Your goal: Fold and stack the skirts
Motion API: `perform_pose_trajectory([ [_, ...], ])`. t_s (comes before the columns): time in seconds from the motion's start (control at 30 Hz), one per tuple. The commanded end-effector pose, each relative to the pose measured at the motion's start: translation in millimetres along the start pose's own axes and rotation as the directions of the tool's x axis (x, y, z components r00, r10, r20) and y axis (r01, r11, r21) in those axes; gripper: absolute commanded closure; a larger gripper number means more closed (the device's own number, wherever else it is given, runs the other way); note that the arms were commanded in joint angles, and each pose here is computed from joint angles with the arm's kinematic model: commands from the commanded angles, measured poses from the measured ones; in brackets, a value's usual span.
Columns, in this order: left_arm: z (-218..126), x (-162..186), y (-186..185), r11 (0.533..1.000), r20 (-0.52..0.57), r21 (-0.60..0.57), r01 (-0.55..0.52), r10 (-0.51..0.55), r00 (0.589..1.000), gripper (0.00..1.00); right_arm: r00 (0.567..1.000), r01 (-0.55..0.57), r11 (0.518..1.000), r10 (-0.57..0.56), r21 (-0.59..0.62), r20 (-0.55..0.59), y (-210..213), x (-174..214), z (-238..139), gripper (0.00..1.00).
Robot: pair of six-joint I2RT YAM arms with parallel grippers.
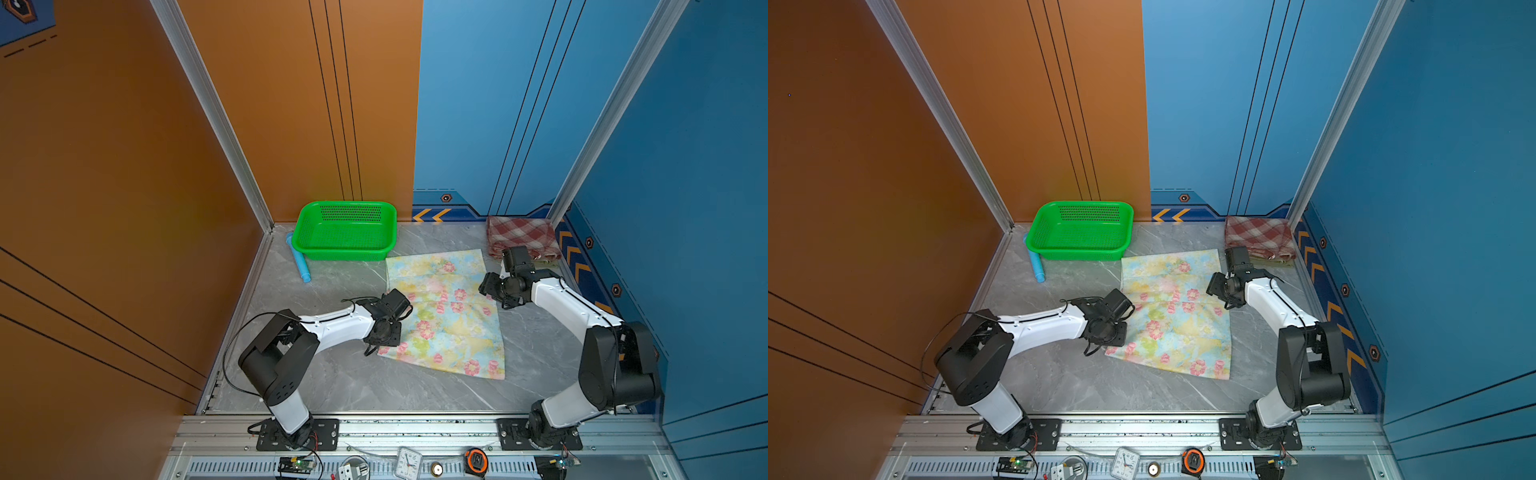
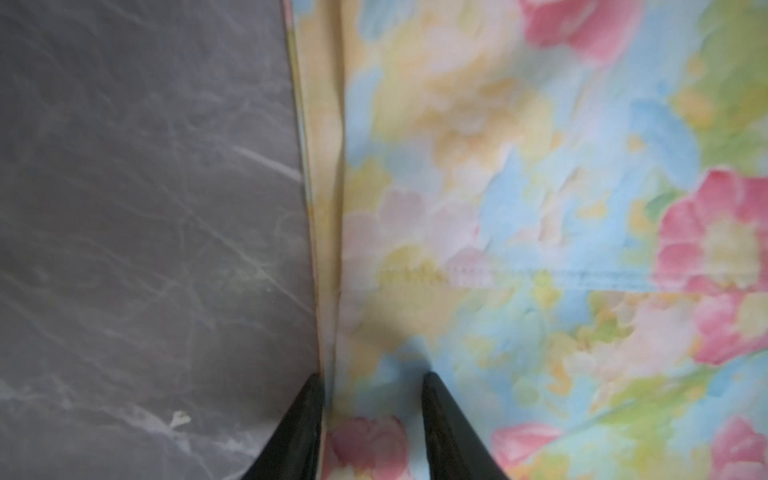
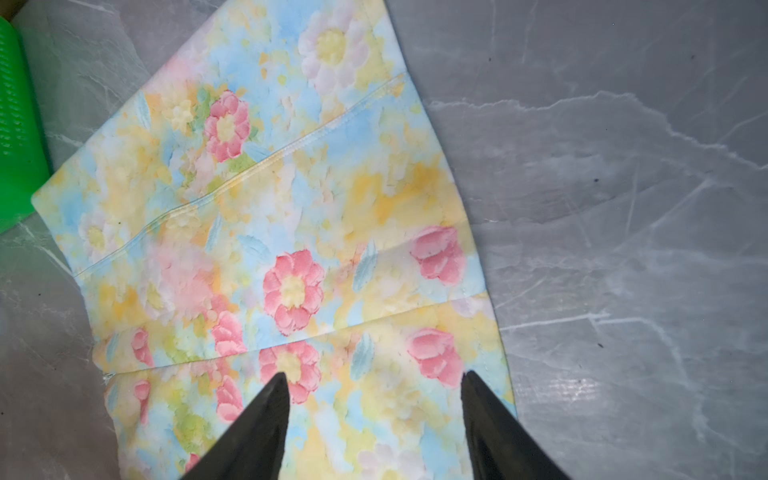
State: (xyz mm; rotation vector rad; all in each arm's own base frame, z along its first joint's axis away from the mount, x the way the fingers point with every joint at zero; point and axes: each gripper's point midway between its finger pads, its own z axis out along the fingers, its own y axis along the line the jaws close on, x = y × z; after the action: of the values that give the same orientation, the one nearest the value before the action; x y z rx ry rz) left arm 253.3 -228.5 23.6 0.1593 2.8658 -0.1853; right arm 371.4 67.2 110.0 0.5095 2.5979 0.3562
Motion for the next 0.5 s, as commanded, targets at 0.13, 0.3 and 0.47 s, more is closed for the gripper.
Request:
perform_pose_trajectory([
  [0.13,2.3,29.2,-34.2,0.998,-0.037,0.037,-0.057,0.058,0.998,0.62,0.995,-0.055,0.998,0.058,-0.04,0.078,-6.1,-22.1,-48.5,0.32],
  [0.3,2.5,46.8,-91.0,0.98,-0.056,0.119,-0.157,0.165,0.985,0.61,0.985,-0.096,0.994,0.103,-0.056,0.139,-18.2,-46.0,-77.9,0.31],
  [0.47,-19.2,73.3,-177.1,0.865,-0.031,0.37,-0.339,0.377,0.926,0.44,0.983,-0.112,0.992,0.119,-0.052,0.143,-29.4,-46.9,-84.6,0.31],
])
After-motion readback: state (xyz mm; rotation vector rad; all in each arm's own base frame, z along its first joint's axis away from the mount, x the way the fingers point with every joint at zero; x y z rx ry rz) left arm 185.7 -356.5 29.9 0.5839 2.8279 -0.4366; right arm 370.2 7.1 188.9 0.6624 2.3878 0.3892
